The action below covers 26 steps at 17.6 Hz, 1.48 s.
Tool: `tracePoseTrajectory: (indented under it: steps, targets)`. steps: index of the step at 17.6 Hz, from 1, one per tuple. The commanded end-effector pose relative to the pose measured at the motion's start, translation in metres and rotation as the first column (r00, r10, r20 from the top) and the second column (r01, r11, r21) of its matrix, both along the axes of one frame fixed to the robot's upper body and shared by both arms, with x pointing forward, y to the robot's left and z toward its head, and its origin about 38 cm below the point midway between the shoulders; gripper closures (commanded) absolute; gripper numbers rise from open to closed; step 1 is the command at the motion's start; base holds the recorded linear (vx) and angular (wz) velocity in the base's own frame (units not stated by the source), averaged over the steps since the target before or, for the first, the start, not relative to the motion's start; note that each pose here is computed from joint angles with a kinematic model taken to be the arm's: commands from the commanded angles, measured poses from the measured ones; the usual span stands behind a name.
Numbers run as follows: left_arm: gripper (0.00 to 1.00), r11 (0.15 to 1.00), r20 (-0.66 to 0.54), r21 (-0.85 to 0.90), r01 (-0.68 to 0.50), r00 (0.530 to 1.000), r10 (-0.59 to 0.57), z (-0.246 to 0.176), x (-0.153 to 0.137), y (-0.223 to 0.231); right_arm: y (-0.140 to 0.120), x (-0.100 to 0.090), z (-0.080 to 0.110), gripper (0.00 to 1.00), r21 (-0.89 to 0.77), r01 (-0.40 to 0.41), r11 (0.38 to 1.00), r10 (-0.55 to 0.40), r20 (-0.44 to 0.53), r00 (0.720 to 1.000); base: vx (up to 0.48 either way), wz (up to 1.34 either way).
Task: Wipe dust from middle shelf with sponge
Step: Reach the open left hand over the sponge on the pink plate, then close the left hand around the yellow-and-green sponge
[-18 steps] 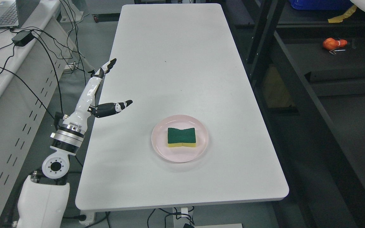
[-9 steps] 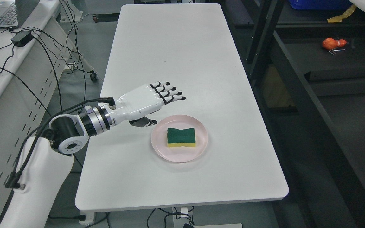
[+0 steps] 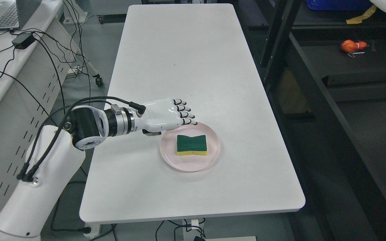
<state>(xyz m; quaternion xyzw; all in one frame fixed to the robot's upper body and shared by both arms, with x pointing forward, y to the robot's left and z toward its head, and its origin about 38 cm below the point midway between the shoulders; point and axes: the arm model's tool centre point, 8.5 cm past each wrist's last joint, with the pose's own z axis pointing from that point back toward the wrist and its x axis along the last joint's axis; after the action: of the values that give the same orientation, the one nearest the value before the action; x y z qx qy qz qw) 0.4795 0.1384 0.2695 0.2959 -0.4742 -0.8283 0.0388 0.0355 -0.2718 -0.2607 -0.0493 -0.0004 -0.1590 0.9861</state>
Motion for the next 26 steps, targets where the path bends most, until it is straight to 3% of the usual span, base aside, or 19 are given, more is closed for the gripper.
tracePoseTrajectory:
  steps: [1,21,26]
  targets:
    - [0.14,0.985,-0.012,0.165,0.054,0.999,-0.052,-0.029,-0.005,-0.026,-0.013,0.006,0.001,0.00,-0.022,0.001,1.000,0.000,0.017,1.000,0.000,0.00]
    - [0.23,0.981,-0.083,0.191,0.038,0.996,-0.022,-0.072,-0.004,-0.037,-0.013,0.006,0.001,0.00,-0.022,-0.001,1.000,0.001,0.017,1.000,0.000,0.00]
    - [0.46,0.991,-0.079,0.133,-0.017,0.997,0.027,-0.063,0.002,-0.022,-0.013,0.006,0.001,0.00,-0.022,0.001,1.000,0.000,0.017,1.000,0.000,0.00]
